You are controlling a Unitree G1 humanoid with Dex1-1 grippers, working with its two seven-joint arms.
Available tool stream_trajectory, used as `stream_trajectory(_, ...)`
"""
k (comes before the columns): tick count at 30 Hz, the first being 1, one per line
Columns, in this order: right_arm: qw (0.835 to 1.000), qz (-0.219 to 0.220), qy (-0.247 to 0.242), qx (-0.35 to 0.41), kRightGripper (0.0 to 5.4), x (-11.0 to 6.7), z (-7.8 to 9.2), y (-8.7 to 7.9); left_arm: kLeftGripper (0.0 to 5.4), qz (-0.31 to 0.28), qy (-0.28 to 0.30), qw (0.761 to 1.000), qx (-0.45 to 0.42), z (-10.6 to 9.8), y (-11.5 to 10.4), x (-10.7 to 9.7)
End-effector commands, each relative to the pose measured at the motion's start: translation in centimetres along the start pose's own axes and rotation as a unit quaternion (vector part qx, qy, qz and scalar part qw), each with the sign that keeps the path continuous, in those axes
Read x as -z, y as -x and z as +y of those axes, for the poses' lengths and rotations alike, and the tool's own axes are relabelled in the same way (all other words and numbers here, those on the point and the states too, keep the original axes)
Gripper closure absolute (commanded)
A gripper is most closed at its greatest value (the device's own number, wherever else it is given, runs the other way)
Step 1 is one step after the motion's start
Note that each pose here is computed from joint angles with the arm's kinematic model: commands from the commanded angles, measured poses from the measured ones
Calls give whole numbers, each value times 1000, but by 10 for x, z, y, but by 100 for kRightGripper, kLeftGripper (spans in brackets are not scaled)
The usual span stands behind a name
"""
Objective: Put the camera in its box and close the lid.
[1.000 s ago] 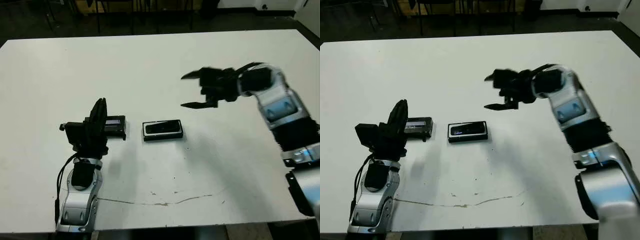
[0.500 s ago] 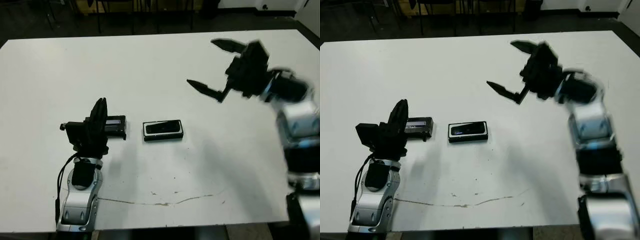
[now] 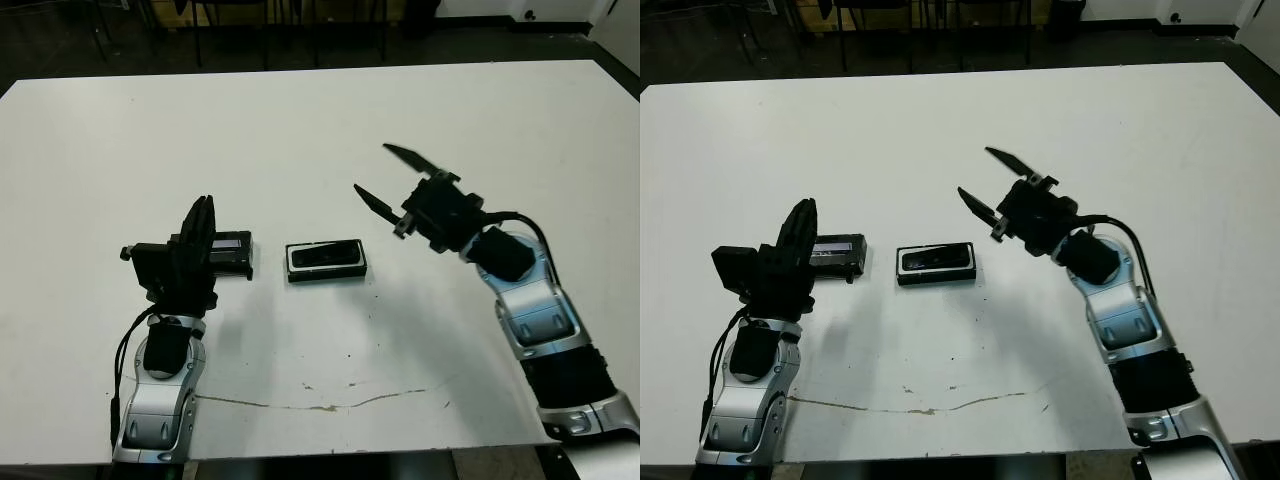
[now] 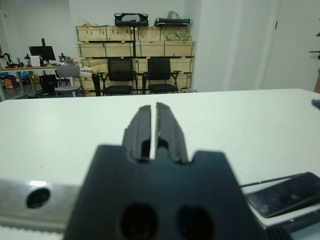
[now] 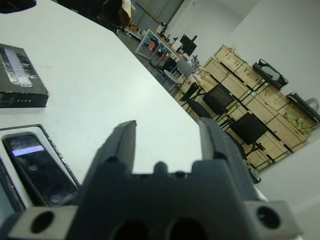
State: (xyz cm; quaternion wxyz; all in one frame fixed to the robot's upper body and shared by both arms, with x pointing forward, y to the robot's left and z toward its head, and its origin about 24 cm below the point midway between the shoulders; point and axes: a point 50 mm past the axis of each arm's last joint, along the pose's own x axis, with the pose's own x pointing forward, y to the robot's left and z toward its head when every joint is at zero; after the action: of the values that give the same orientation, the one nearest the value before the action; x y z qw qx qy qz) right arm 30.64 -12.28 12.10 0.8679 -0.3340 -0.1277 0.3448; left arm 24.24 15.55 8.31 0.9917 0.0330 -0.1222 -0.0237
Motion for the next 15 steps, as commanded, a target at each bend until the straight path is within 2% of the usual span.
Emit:
stream_trajectory(1, 1000, 23, 4, -16, 392, 12, 12, 1, 540, 15, -2, 1000, -1, 2, 2, 5)
stream_trajectory(9, 997, 54, 4, -47, 538, 26, 26, 3, 540, 17, -3, 1000, -2, 2, 3, 5)
stream_trajectory(15, 994, 78, 3, -73, 538, 35, 38, 8, 540, 18, -3, 1000, -2, 1, 4, 5)
